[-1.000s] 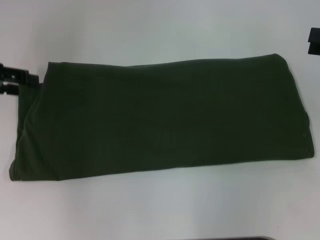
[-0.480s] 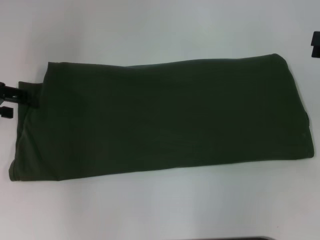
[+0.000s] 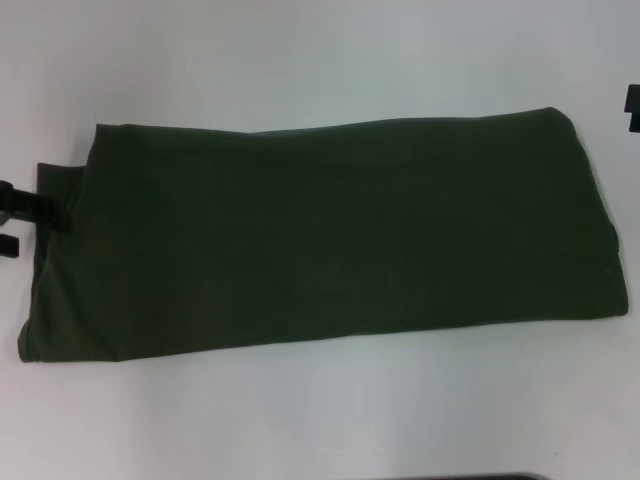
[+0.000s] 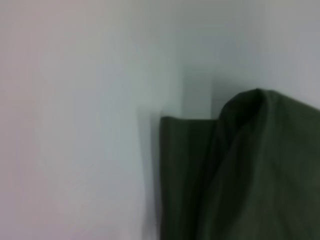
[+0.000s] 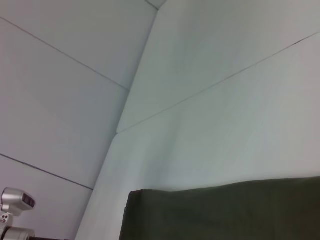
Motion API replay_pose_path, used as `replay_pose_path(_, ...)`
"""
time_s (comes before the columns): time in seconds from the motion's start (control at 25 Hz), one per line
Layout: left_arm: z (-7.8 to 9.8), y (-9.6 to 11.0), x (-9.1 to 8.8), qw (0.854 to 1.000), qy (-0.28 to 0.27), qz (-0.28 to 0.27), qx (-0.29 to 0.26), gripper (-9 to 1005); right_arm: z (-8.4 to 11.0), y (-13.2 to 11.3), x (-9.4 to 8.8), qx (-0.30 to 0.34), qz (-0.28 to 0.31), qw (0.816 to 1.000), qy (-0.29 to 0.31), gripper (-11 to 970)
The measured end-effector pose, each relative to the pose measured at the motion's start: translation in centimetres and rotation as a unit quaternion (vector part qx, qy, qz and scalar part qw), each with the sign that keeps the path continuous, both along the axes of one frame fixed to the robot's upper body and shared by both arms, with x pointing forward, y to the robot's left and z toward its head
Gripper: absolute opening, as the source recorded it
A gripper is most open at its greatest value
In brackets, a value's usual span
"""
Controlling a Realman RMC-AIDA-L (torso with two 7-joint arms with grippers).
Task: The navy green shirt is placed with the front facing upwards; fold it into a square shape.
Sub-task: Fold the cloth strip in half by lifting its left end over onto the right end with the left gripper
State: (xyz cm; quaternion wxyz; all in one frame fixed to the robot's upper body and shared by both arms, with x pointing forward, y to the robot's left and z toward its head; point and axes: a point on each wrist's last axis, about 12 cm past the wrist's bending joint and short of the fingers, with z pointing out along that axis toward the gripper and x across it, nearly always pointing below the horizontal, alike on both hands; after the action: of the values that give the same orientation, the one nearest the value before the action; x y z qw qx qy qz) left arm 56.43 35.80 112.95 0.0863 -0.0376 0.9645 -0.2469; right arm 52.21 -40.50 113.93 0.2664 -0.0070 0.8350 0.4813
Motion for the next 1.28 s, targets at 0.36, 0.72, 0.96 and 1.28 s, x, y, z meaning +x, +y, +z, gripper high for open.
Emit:
replay_pose_path(0.36,-1.0,-0.7,0.4,1.0,0.008,0.0,0.01,874,0.0,0.1,-0.1,0.002,0.003,1.0,0.001,673)
replay_pose_path(0.72,-1.2,-0.9,0.5,1.0,0.007,0.001,0.014,874,0.0,0.1,-0.1,0.004,0.003,1.0,0.003,673)
replay_pose_path(0.96,-1.1,-1.2,0.6,1.0,0.01,-0.004,0.01,874,0.0,0.1,-0.1,0.006,0.001,1.0,0.007,673)
replay_pose_path(1.28,-0.1,-1.6,0.4,1.0,0.007,-0.016,-0.017,874,0.0,0.1,-0.2,0.009,0.0,1.0,0.012,672)
